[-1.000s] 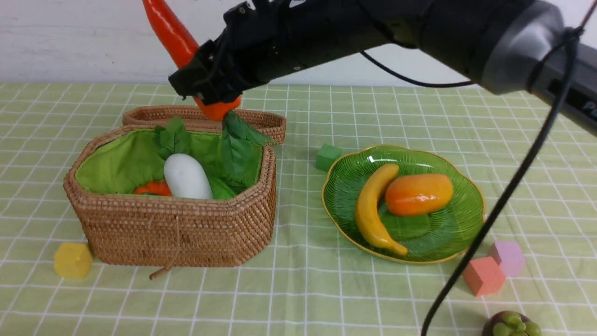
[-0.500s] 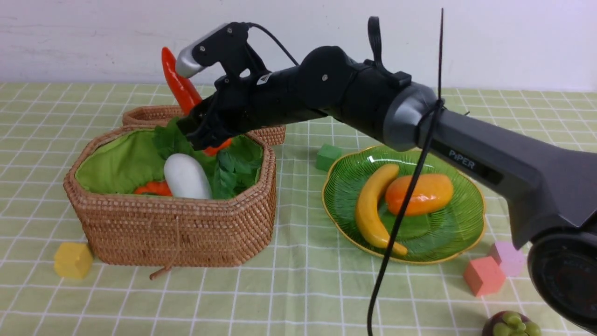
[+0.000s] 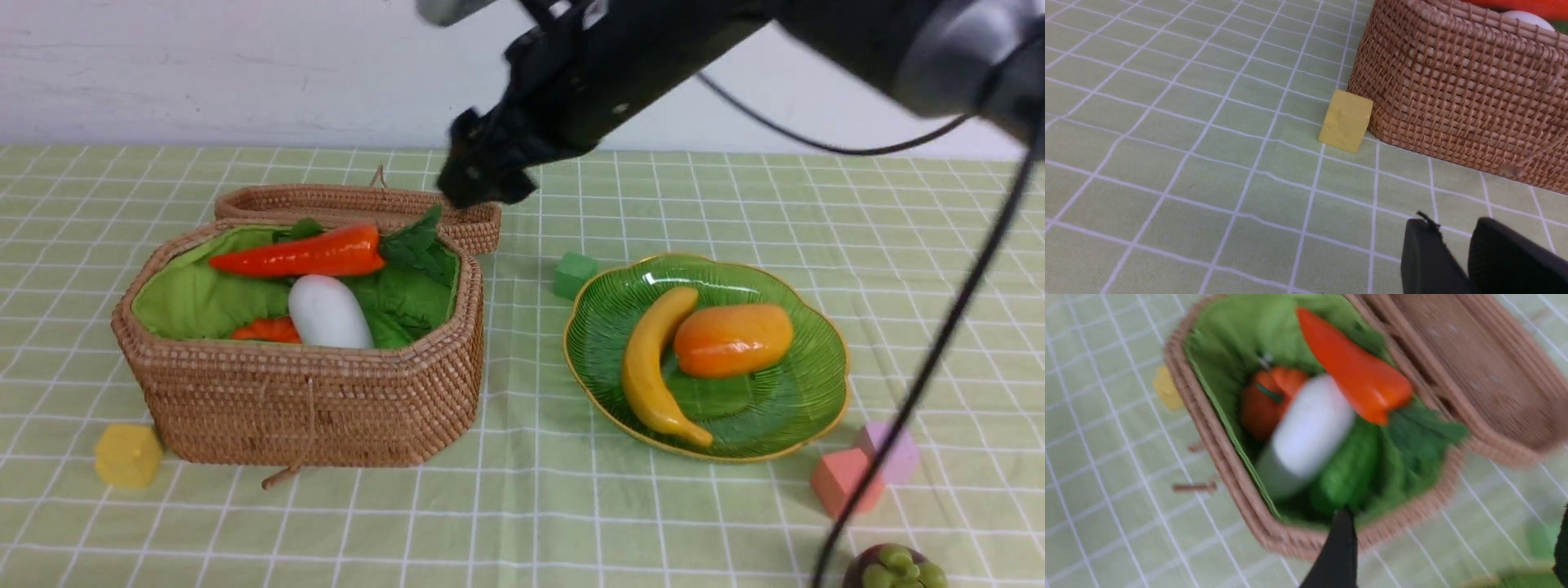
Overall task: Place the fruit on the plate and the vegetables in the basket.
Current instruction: Use the right arm to grab a mangosteen and put it into the right plate
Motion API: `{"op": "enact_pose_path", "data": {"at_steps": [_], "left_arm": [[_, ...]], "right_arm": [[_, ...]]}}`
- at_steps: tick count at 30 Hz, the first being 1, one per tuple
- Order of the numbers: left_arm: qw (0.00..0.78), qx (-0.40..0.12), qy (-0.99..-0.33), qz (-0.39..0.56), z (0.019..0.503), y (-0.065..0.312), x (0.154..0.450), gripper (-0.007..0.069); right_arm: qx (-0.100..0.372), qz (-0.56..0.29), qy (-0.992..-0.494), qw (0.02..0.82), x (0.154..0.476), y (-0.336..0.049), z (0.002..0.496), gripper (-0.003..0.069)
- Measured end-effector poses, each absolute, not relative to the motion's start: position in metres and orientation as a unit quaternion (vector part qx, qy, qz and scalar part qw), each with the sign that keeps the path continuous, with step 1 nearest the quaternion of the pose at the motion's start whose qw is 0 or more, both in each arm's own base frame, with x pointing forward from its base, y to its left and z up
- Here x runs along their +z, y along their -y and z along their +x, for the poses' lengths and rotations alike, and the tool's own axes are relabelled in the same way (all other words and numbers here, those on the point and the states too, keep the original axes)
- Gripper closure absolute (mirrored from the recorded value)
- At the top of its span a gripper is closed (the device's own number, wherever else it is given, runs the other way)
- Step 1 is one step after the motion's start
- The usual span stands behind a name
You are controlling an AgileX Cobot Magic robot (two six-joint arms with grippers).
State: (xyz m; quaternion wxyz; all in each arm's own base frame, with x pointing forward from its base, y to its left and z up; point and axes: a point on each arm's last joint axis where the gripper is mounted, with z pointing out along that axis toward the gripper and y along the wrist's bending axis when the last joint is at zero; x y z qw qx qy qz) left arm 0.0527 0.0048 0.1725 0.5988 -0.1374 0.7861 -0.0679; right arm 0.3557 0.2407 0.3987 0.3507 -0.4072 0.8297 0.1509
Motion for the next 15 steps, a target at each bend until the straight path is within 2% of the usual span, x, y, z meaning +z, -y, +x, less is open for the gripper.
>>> {"op": "enact_pose_path", "data": {"at_steps": [3,5,7,9,15], "left_arm": [[0.599,-0.068,-0.786,-0.137,0.053,-0.005,0.173,0.0459],[0.599,-0.068,-0.786,-0.137,0.053,-0.005,0.173,0.0455],[0.599,-0.068,-0.786,-0.137,0.053,-0.005,0.173,0.0452],[0.599,-0.068,-0.786,-0.137,0.053,-0.005,0.173,0.0449],[0.599,-0.068,-0.786,-0.137,0.053,-0.005,0.173,0.0449]], "right_arm": [[0.065,-0.362,-0.866,0.34,0.425,-0.194,0.332,0.0016],[0.034,-0.334,-0.878,0.341,0.431,-0.169,0.314,0.0025],[0.028,-0.313,-0.887,0.338,0.432,-0.153,0.297,0.0032],[0.032,-0.281,-0.908,0.31,0.417,-0.137,0.278,0.0039],[0.012,-0.117,-0.979,0.167,0.338,-0.097,0.247,0.0047]]}}
